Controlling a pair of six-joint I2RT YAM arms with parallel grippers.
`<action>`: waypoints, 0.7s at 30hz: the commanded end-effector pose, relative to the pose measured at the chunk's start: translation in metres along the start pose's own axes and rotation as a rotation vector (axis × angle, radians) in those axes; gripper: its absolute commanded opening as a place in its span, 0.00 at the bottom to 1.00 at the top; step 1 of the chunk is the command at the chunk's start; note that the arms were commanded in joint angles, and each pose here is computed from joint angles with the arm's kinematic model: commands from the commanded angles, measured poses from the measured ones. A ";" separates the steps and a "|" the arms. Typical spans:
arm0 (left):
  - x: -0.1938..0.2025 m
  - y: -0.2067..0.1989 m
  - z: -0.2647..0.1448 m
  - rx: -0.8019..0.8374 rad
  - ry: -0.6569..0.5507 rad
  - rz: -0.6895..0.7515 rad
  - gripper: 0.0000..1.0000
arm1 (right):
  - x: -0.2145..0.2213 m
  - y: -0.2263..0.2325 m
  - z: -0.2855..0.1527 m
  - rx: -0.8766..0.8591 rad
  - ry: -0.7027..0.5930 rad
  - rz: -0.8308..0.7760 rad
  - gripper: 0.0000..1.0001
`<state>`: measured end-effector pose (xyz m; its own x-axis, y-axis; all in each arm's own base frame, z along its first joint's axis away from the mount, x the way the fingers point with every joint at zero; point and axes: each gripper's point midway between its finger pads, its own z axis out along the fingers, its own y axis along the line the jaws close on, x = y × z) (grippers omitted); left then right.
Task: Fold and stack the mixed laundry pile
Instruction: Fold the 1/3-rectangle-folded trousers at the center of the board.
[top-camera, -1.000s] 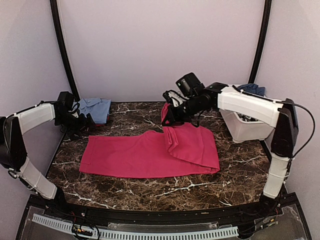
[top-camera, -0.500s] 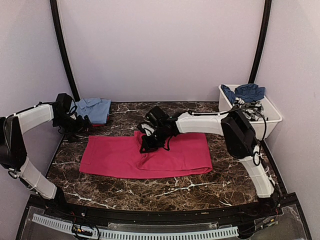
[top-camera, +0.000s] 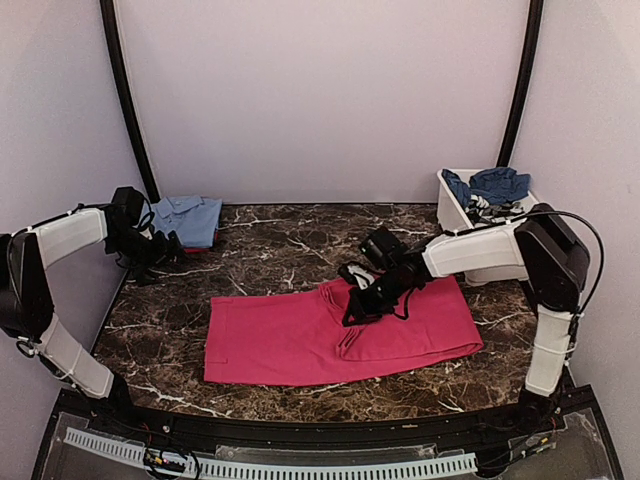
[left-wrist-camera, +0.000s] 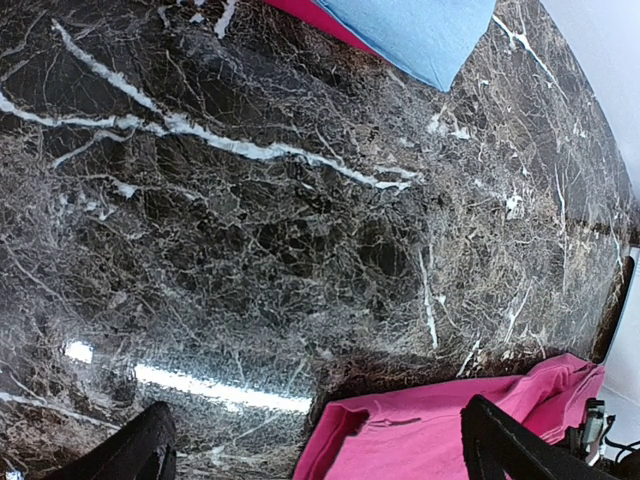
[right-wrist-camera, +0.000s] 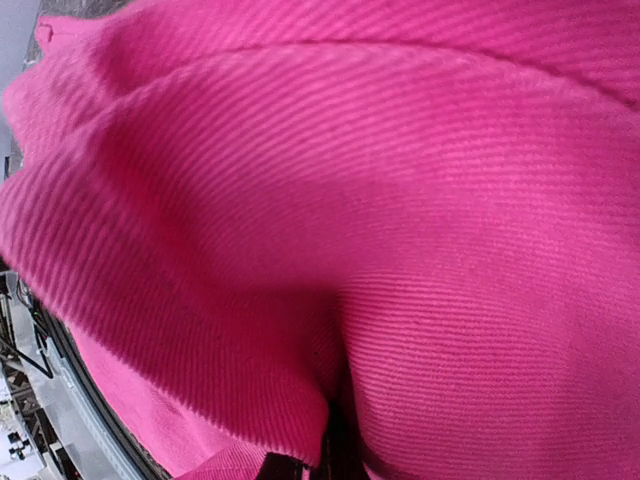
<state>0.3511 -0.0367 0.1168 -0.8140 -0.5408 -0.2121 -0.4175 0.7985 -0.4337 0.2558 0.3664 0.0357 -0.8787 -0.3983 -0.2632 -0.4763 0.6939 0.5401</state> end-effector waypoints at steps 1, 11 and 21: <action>0.001 -0.004 -0.011 0.018 -0.010 0.003 0.99 | -0.016 0.015 -0.039 0.031 -0.062 -0.049 0.00; 0.000 -0.002 -0.010 0.002 -0.011 0.010 0.99 | -0.047 0.141 -0.051 -0.123 -0.128 -0.193 0.00; 0.002 0.004 -0.006 -0.016 0.001 0.014 0.99 | -0.073 0.207 -0.016 -0.252 -0.122 -0.202 0.00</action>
<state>0.3501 -0.0358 0.1161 -0.8162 -0.5370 -0.2131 -0.4169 0.8028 -0.4263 0.2250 0.4977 0.1697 -0.7685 -0.4424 -0.4623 -0.6388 0.4880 0.5948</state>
